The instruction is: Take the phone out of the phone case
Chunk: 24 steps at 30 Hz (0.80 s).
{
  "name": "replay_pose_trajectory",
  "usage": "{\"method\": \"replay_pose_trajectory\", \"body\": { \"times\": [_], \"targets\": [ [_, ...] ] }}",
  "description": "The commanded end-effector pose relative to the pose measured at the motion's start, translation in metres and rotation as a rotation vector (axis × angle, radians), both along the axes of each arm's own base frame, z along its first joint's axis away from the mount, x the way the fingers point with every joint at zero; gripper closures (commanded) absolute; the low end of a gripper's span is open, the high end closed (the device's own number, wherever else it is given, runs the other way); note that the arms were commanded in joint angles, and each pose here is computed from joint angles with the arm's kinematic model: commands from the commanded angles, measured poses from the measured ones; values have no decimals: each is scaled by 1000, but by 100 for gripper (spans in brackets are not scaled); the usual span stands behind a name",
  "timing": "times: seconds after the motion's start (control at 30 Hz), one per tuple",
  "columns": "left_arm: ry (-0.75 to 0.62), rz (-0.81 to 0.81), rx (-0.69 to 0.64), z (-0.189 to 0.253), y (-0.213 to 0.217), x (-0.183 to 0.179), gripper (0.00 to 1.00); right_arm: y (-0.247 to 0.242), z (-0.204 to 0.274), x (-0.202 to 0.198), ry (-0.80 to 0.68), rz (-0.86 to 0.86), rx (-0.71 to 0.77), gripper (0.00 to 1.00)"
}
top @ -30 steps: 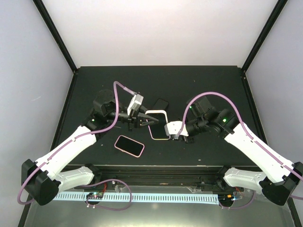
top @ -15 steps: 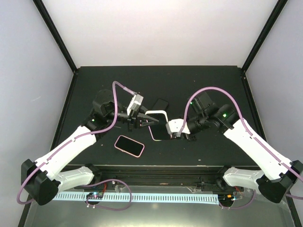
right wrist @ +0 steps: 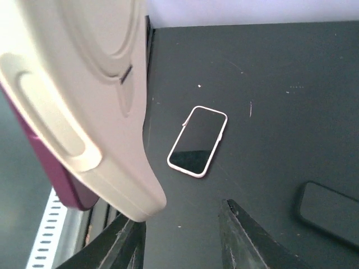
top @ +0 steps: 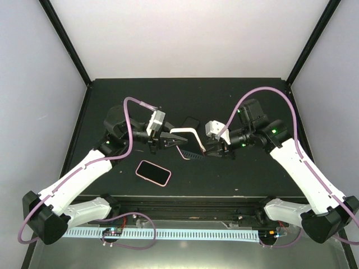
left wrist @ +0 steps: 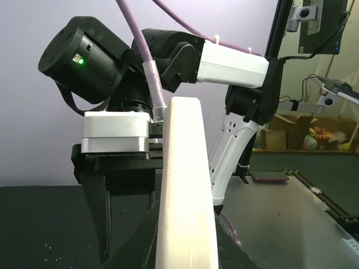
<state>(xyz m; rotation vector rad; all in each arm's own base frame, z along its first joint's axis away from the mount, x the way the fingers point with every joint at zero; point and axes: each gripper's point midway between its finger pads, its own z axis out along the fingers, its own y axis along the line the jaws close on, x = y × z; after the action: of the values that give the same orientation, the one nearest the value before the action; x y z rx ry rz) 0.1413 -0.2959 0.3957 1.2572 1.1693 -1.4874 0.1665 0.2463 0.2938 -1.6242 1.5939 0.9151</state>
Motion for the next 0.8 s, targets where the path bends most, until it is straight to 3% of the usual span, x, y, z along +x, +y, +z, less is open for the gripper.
{"method": "replay_pose_trajectory", "body": {
  "times": [0.0,0.23,0.53,0.77],
  "targets": [
    [84,-319,78,-5,9,-64,98,17,58,48,-159,-93,209,63],
    [105,-189,99,-13,-3,-41,99,22,81,26,-52,-30,336,57],
    [135,-73,127,-23,-12,-18,98,20,84,14,-2,-18,344,55],
    [175,44,133,-30,-19,9,98,22,69,-8,74,17,329,82]
  ]
}}
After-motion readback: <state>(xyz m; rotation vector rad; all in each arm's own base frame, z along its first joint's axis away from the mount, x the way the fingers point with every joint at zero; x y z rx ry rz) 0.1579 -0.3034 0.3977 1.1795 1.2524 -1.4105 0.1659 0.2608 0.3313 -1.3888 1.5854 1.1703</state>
